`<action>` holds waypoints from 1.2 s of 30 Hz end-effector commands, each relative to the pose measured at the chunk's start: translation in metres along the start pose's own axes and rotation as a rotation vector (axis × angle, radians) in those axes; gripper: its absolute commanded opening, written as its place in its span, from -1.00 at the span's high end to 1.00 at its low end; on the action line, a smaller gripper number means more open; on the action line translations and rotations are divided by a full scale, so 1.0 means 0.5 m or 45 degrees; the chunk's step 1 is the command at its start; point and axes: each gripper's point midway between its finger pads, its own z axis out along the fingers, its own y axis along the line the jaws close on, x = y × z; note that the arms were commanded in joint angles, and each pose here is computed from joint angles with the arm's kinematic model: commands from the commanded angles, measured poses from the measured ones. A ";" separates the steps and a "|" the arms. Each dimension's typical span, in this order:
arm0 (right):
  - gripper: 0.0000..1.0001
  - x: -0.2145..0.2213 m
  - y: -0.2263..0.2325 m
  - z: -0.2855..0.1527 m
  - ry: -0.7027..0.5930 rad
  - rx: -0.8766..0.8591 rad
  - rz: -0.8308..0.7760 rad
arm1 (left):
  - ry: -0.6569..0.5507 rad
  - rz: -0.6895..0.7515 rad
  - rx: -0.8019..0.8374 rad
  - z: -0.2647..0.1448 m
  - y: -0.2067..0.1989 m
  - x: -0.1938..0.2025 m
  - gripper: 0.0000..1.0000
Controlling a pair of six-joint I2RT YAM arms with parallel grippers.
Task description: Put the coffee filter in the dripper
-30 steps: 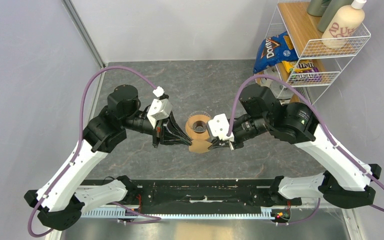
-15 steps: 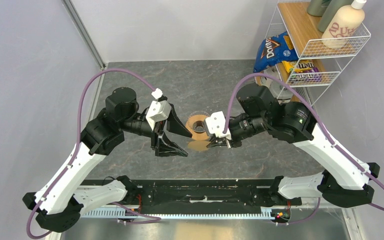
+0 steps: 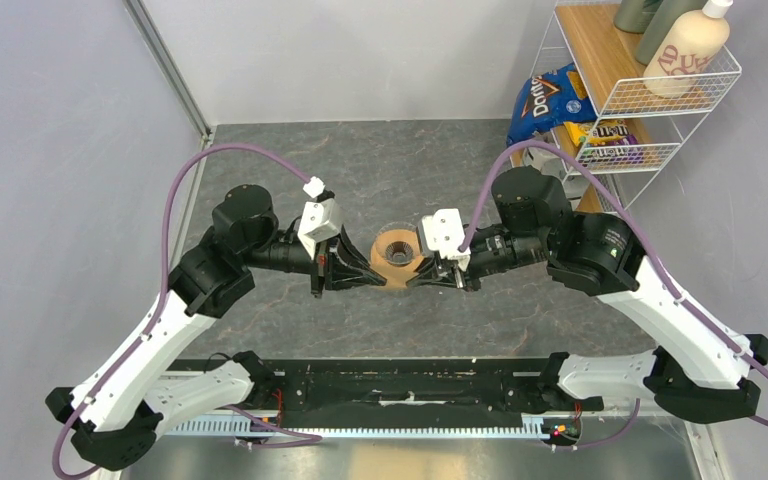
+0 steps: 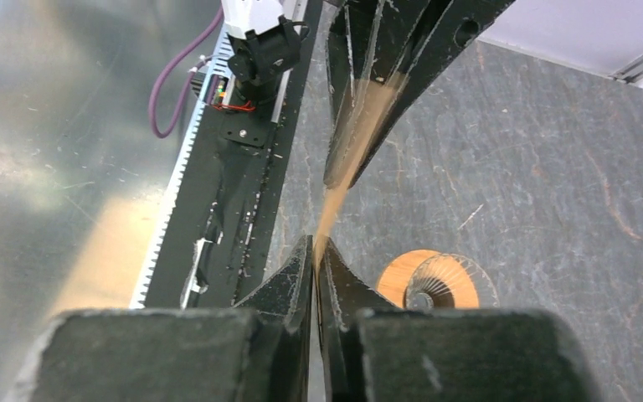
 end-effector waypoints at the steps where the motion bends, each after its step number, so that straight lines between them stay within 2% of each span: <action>1: 0.61 0.002 -0.016 -0.004 0.018 0.079 0.046 | -0.057 0.108 -0.033 -0.010 -0.006 -0.052 0.96; 2: 0.51 0.005 -0.019 -0.004 0.039 0.084 0.054 | -0.019 0.102 -0.029 -0.012 -0.007 -0.043 0.96; 6: 0.34 0.009 -0.030 -0.006 0.104 0.089 0.070 | 0.080 0.146 -0.073 -0.015 0.007 -0.021 0.96; 10: 0.33 0.004 -0.044 -0.003 0.130 0.100 0.066 | 0.161 0.179 -0.094 -0.010 0.016 -0.002 0.95; 15: 0.47 0.001 -0.047 0.006 0.131 0.080 0.058 | 0.213 0.190 -0.177 -0.003 0.034 0.012 0.96; 18: 0.96 0.012 -0.040 0.010 0.150 0.046 0.050 | 0.191 0.185 -0.206 -0.001 0.042 0.002 0.96; 19: 1.00 0.013 -0.038 0.010 0.149 0.039 0.040 | 0.181 0.188 -0.206 -0.001 0.041 -0.002 0.95; 20: 1.00 0.013 -0.037 0.010 0.145 0.035 0.024 | 0.166 0.187 -0.198 -0.002 0.035 -0.007 0.92; 21: 1.00 0.012 -0.036 0.009 0.139 0.032 0.008 | 0.154 0.185 -0.192 -0.005 0.029 -0.011 0.81; 23: 1.00 0.012 -0.034 0.005 0.129 0.035 -0.031 | 0.121 0.165 -0.175 -0.014 0.010 -0.026 0.40; 25: 1.00 0.016 -0.030 0.002 0.131 0.023 -0.075 | 0.098 0.176 -0.117 -0.027 -0.021 -0.041 0.28; 27: 1.00 0.022 -0.025 0.002 0.137 0.007 -0.088 | 0.092 0.173 -0.082 -0.036 -0.042 -0.050 0.28; 32: 1.00 0.030 -0.019 0.007 0.150 -0.025 -0.118 | 0.090 0.143 -0.048 -0.040 -0.058 -0.068 0.42; 36: 1.00 0.025 -0.017 0.010 0.149 -0.035 -0.132 | 0.067 0.070 -0.009 -0.026 -0.062 -0.081 0.42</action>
